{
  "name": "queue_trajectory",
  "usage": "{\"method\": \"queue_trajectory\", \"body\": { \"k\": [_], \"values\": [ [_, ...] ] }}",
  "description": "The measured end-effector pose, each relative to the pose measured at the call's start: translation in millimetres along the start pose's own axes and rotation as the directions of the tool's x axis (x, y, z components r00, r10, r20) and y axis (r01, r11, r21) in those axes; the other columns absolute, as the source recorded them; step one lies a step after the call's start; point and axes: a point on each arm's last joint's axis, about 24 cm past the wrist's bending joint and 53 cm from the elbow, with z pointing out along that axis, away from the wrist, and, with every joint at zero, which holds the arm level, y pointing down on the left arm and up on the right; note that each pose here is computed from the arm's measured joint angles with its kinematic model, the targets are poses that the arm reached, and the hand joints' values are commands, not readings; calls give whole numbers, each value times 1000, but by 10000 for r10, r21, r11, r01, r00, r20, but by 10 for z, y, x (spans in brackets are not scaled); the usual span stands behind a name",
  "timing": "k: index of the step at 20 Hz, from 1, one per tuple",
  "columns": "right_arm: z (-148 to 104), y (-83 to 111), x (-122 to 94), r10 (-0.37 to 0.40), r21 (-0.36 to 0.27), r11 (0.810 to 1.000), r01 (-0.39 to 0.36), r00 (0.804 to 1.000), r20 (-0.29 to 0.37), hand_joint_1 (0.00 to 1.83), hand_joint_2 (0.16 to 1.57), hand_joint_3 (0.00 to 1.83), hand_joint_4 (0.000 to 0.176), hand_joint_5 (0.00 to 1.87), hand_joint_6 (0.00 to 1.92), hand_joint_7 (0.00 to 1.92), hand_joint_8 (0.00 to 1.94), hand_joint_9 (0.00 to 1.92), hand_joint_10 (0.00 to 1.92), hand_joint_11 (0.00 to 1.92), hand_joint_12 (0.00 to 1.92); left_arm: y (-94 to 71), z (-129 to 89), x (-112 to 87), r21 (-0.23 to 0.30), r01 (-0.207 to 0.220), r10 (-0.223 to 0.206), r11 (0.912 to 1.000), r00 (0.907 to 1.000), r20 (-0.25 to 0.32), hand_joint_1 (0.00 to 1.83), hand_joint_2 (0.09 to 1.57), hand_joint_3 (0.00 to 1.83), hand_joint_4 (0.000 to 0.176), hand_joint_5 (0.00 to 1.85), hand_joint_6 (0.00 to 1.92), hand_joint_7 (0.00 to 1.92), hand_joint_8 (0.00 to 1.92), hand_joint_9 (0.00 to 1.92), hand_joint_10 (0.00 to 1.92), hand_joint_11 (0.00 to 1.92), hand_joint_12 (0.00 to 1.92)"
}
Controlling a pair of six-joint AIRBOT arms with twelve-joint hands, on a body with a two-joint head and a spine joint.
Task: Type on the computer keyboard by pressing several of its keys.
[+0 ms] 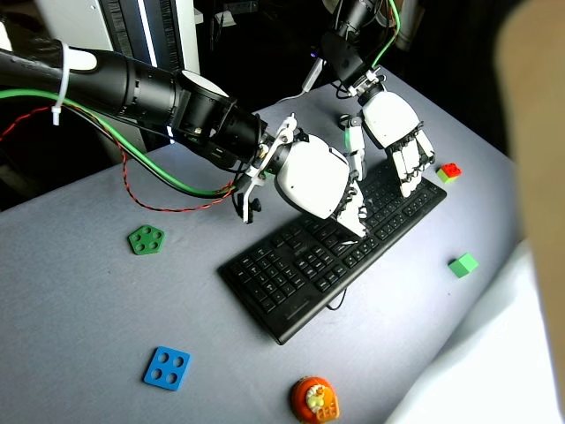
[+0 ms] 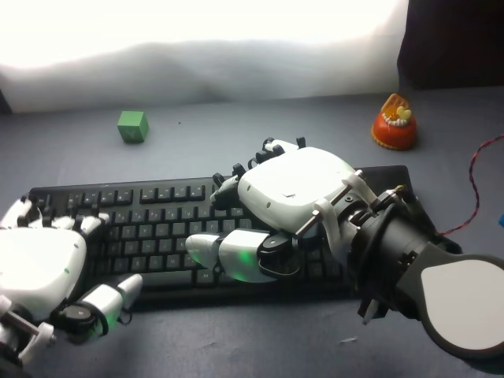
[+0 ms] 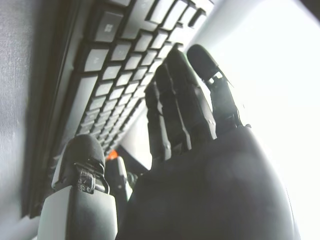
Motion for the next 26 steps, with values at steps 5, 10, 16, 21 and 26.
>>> {"method": "queue_trajectory", "body": {
  "k": [5,10,16,21,26],
  "values": [
    [-32,-46,-59,-69,73,9999,69,10000,50,21,1196,0,0,634,14,742,10,560,594,148,1605,-10,-20,14,33,55,-56,10000,9999,102,172,1297,5,35,366,2,440,1,467,2,0,1190],
    [-75,-95,-124,-135,153,9998,133,9998,110,43,1219,2,0,636,10,757,6,565,526,112,1582,-35,-29,2,128,19,-22,9999,9997,250,286,1273,0,17,431,8,501,3,538,14,46,1167],
    [-99,-125,-184,-243,205,9995,239,9996,157,2,1213,0,0,641,9,746,1,576,499,109,1608,-86,-34,-58,307,-510,493,9982,9973,535,424,1261,0,23,402,2,482,1,532,5,65,1172],
    [-119,-101,-196,-276,139,9995,274,9995,145,0,1202,0,0,643,10,746,1,540,583,111,1622,-115,-40,-102,376,-668,638,9971,9950,764,830,1189,0,28,416,8,461,2,480,1,14,1202],
    [-125,-85,-242,-319,104,9994,317,9992,225,0,1204,0,0,645,11,754,4,550,593,118,1624,-152,-55,-44,408,-621,590,9972,9955,740,981,1187,0,23,419,16,471,14,462,11,0,1189]
  ]
}}
